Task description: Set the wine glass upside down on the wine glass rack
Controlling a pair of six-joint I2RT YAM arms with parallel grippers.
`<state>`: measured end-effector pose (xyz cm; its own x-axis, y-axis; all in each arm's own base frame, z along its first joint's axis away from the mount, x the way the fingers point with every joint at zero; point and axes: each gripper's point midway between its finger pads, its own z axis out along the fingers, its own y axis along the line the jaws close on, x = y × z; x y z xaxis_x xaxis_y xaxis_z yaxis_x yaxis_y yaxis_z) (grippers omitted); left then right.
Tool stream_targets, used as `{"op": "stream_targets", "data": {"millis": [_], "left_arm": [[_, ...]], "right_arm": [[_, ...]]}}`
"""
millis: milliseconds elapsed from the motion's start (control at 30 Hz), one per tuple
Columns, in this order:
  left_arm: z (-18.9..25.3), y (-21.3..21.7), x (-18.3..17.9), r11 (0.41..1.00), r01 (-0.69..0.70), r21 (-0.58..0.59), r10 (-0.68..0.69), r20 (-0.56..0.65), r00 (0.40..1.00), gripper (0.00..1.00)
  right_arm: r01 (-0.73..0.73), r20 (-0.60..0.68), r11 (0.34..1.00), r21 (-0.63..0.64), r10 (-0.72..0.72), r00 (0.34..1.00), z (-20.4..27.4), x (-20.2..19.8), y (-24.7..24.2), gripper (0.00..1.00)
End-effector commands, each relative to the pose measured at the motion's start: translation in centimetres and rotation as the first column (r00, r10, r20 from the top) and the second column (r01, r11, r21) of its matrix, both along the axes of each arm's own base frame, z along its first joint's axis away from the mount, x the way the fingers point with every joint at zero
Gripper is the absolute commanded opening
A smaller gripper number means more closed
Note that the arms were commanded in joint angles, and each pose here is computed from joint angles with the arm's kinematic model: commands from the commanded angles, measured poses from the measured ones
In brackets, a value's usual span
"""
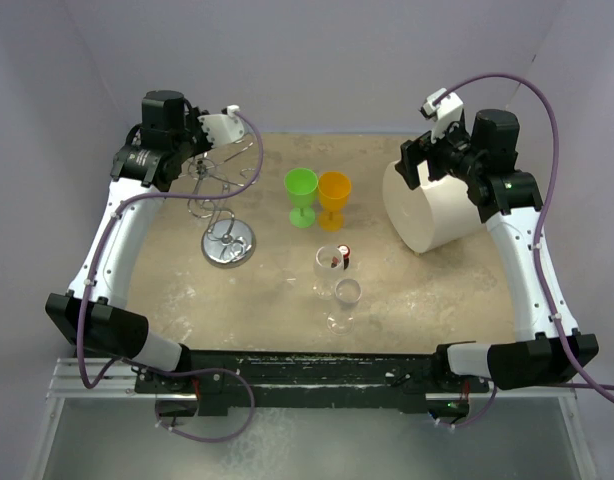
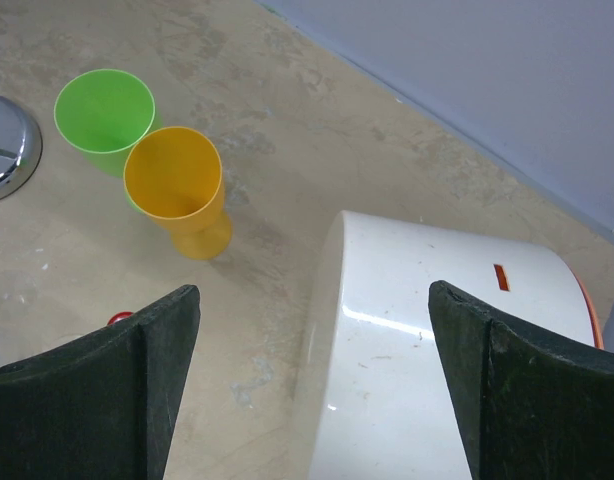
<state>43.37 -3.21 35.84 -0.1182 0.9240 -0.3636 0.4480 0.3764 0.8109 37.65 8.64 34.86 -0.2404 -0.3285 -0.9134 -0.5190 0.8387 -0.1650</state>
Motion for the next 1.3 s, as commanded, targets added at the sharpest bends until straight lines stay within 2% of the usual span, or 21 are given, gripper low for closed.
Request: {"op": "stream_targets", "data": {"millis": [0,167,667,1100,1267], "left_arm": [[2.0,0.0,-0.7,0.999,0.000,-0.048,0.003,0.065,0.998,0.21],[2.3,0.0,-1.1,0.999,0.003,-0.050,0.001,0.066,0.998,0.28],[2.3,0.1,-2.1,0.998,0.004,-0.056,-0.001,0.051,0.999,0.38],[2.5,0.4,-4.0,0.998,0.001,-0.058,0.000,0.018,1.000,0.55],[3.2,0.9,-4.1,0.998,-0.024,-0.062,0.027,0.046,0.999,0.58]], "right_arm": [[-0.026,0.049,0.999,0.027,0.024,0.999,1.4,0.1,0.5,0.98],[-0.027,0.049,0.999,0.027,0.026,0.998,1.3,0.1,0.6,0.98],[-0.028,0.045,0.999,0.026,0.026,0.999,1.0,0.1,0.6,0.98],[-0.037,0.045,0.999,0.029,0.035,0.998,1.0,0.2,0.7,0.99],[-0.042,0.043,0.999,0.031,0.040,0.998,1.0,0.1,0.8,0.99]]}}
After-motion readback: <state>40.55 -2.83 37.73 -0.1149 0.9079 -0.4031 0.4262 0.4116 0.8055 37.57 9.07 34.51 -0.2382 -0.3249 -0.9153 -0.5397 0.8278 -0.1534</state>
